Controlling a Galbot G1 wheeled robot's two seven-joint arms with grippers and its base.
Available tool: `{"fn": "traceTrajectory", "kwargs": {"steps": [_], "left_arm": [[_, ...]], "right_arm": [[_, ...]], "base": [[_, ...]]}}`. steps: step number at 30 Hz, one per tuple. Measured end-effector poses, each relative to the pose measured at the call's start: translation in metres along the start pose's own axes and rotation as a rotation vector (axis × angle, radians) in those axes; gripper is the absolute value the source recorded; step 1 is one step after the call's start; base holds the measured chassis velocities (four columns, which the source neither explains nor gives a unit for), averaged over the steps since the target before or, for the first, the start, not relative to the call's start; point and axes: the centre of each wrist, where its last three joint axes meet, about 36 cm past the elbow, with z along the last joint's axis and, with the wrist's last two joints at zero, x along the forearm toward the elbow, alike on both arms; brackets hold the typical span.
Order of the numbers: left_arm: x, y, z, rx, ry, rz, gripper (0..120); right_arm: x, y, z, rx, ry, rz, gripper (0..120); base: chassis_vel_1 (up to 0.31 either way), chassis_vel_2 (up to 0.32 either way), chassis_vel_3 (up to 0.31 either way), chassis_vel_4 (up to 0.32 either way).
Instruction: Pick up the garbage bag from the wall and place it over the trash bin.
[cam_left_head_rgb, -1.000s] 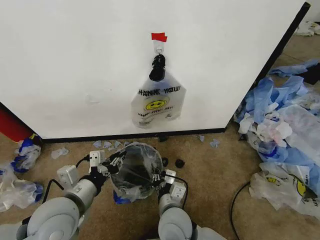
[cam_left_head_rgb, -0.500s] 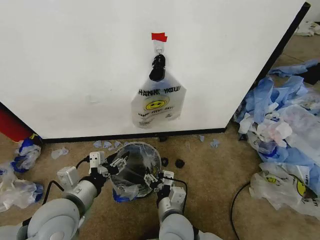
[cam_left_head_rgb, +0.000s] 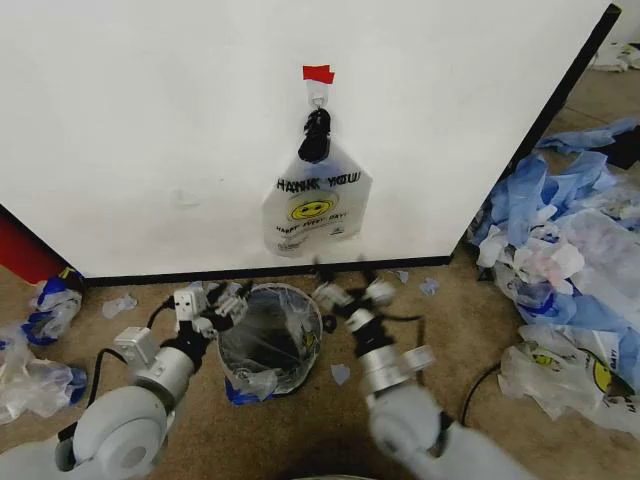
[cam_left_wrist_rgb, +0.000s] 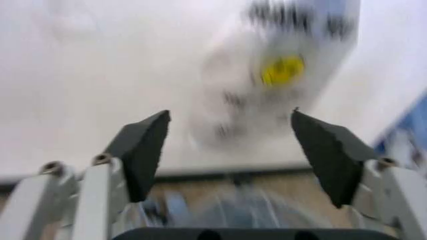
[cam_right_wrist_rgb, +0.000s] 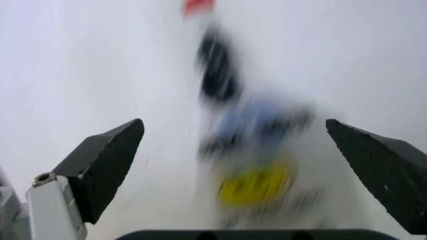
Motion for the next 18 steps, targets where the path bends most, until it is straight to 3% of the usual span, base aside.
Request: {"fn": "traceTrajectory", "kwargs": {"steps": [6,10,14,18], "left_arm": [[-0.006,0.004,-0.009,-0.012,-0.147,-0.017,97],[-0.001,0.007,-0.013,-0.048,-0.286,-0.046,99],[0.007,0.007,-0.017,-0.050,-0.354,-0.096,100],[0.023,0.016,-0.012,-0.091,-0.417,-0.173,100]], "right_arm": [[0.015,-0.029,-0.042,0.070,-0.105,0.017,100],[0.025,-0.045,-0.075,0.173,-0.178,0.057,100],[0.037,-0.059,-0.093,0.317,-0.172,0.116,100],[0.064,-0.062,-0.102,0.405,-0.093,0.204,100]], "base": [[0.000,0.000,0.000,0.000],[0.000,0.000,0.000,0.000],[0.000,0.000,0.000,0.000],[0.000,0.000,0.000,0.000]]}}
